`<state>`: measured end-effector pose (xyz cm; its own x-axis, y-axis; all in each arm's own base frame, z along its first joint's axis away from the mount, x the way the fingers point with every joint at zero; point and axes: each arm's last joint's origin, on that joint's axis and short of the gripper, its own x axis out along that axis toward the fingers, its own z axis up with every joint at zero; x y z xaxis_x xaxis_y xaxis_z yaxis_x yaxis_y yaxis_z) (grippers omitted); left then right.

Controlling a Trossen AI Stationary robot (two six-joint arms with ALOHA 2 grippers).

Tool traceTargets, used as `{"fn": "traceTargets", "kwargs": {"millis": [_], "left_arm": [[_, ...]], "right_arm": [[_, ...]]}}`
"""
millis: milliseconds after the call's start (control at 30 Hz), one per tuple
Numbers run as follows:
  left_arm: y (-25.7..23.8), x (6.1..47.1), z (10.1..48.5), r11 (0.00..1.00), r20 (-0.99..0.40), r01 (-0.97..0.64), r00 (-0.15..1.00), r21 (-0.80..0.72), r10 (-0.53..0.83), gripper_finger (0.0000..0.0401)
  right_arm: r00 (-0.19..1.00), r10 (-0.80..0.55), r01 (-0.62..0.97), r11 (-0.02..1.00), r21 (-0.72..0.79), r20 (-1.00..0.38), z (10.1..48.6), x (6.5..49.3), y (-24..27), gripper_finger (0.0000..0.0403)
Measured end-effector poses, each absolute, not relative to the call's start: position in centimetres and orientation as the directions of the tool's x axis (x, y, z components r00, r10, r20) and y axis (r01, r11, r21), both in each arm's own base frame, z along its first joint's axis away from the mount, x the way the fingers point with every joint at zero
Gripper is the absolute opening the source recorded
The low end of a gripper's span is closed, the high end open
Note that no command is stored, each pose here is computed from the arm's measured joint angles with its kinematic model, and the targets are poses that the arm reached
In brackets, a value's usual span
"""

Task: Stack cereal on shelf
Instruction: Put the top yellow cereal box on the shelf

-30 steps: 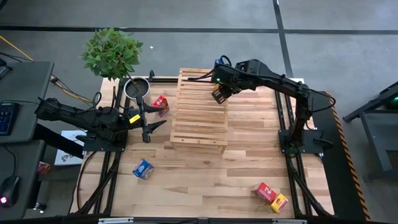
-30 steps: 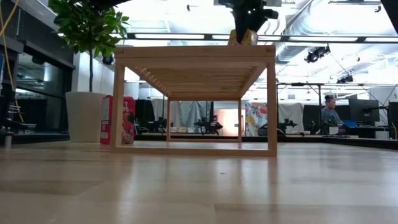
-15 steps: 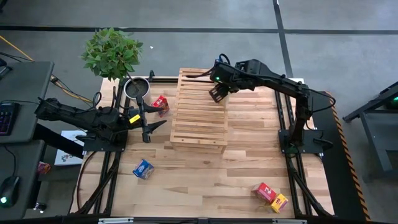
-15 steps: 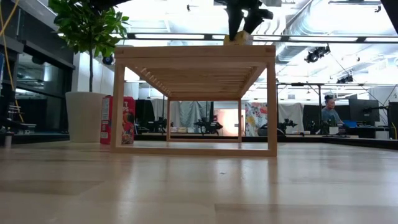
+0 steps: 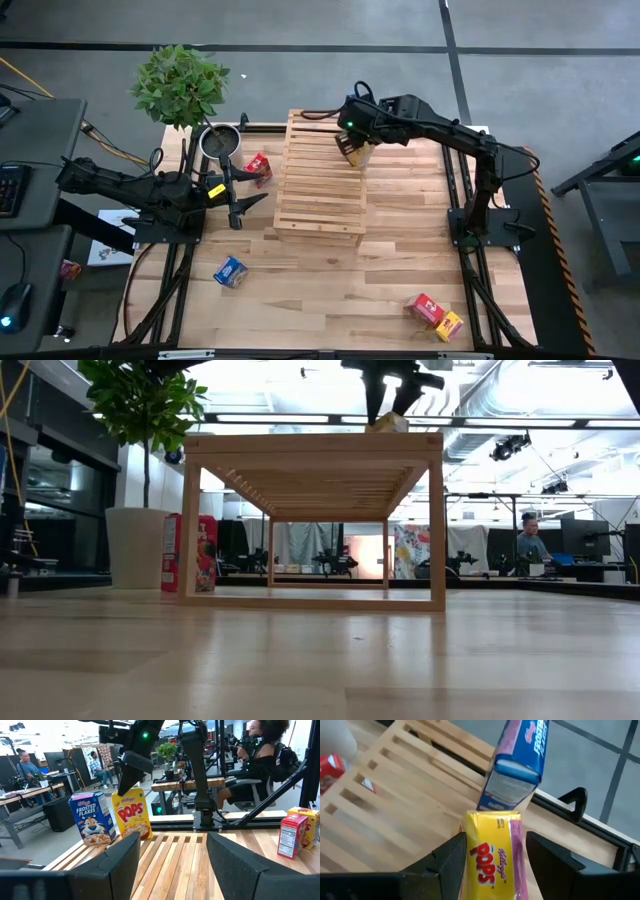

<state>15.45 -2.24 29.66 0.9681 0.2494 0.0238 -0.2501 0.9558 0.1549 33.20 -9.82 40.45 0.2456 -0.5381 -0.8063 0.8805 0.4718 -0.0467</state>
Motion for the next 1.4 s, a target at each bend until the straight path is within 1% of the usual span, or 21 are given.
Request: {"fn": "traceTargets", "kwargs": {"millis": [267, 467, 600, 733, 800, 833, 867, 933, 1000, 1033, 1067, 1100, 1167, 1233, 1333, 1400], "left_arm": [[-2.2, 15.5, 29.7, 0.956, 0.024, -0.25, 0.968, 0.155, 0.249, 0.0221], [-2.2, 15.5, 29.7, 0.956, 0.024, -0.25, 0.968, 0.155, 0.25, 0.0221], [-2.2, 15.5, 29.5, 0.955, 0.012, -0.248, 0.968, 0.161, 0.249, 0.0221], [-2.2, 15.5, 29.5, 0.955, 0.009, -0.247, 0.968, 0.163, 0.249, 0.0221], [-2.2, 15.5, 29.5, 0.955, 0.01, -0.248, 0.968, 0.163, 0.249, 0.0221], [-2.2, 15.5, 29.5, 0.955, 0.01, -0.247, 0.968, 0.162, 0.249, 0.0221], [-2.2, 15.5, 29.5, 0.955, 0.01, -0.248, 0.968, 0.162, 0.25, 0.0221], [-2.2, 15.5, 29.5, 0.955, 0.01, -0.247, 0.968, 0.162, 0.249, 0.0221], [-2.2, 15.5, 29.5, 0.955, 0.01, -0.248, 0.968, 0.162, 0.249, 0.0221], [-2.2, 15.5, 29.5, 0.955, 0.008, -0.247, 0.968, 0.162, 0.249, 0.0221], [-2.2, 15.5, 29.5, 0.956, 0.007, -0.247, 0.968, 0.16, 0.249, 0.0221], [-2.2, 15.5, 29.5, 0.956, 0.008, -0.247, 0.968, 0.155, 0.249, 0.0221], [-2.2, 15.5, 29.5, 0.957, 0.005, -0.247, 0.968, 0.155, 0.249, 0.0221], [-2.2, 15.5, 29.5, 0.956, 0.006, -0.247, 0.968, 0.155, 0.249, 0.0221], [-2.2, 15.5, 29.5, 0.956, 0.006, -0.247, 0.968, 0.156, 0.249, 0.0221], [-2.2, 15.5, 29.5, 0.956, 0.006, -0.247, 0.968, 0.156, 0.249, 0.0221]], "right_arm": [[0.303, -0.555, 0.878, 0.478, 0.001, -0.775, 40.8, 33.8, -10.0, 0.0197], [0.304, -0.625, 0.857, 0.509, -0.079, -0.719, 41.3, 33.8, -10.1, 0.0197], [0.32, -0.625, 0.806, 0.574, -0.142, -0.712, 42.1, 33.1, -9.1, 0.0197], [0.333, -0.593, 0.738, 0.648, -0.19, -0.733, 42.8, 32.0, -6.5, 0.0191], [0.305, -0.58, 0.717, 0.662, -0.219, -0.755, 42.9, 31.1, -5.0, 0.0175], [0.277, -0.578, 0.713, 0.659, -0.239, -0.767, 42.8, 30.6, -4.2, 0.0162], [0.277, -0.575, 0.714, 0.659, -0.235, -0.77, 42.8, 30.5, -3.5, 0.0145], [0.314, -0.544, 0.682, 0.7, -0.214, -0.778, 42.4, 30.3, -2.0, 0.0102], [0.311, -0.511, 0.645, 0.732, -0.217, -0.801, 41.4, 30.1, -0.7, 0.0044], [0.282, -0.51, 0.642, 0.729, -0.235, -0.812, 40.6, 29.9, -0.3, 0.0023], [0.241, -0.524, 0.645, 0.715, -0.268, -0.817, 39.6, 29.7, 0.0, 0.0013], [0.198, -0.545, 0.648, 0.696, -0.308, -0.815, 38.5, 29.4, 0.2, 0.0014], [0.16, -0.588, 0.66, 0.661, -0.356, -0.793, 36.6, 28.7, 0.2, 0.002], [0.131, -0.638, 0.687, 0.61, -0.394, -0.759, 34.9, 27.6, -0.1, 0.001], [0.156, -0.707, 0.761, 0.531, -0.373, -0.689, 32.3, 26.6, -1.3, 0.0004], [0.201, -0.743, 0.81, 0.492, -0.318, -0.638, 31.0, 26.0, -2.2, 0.0003]]}}
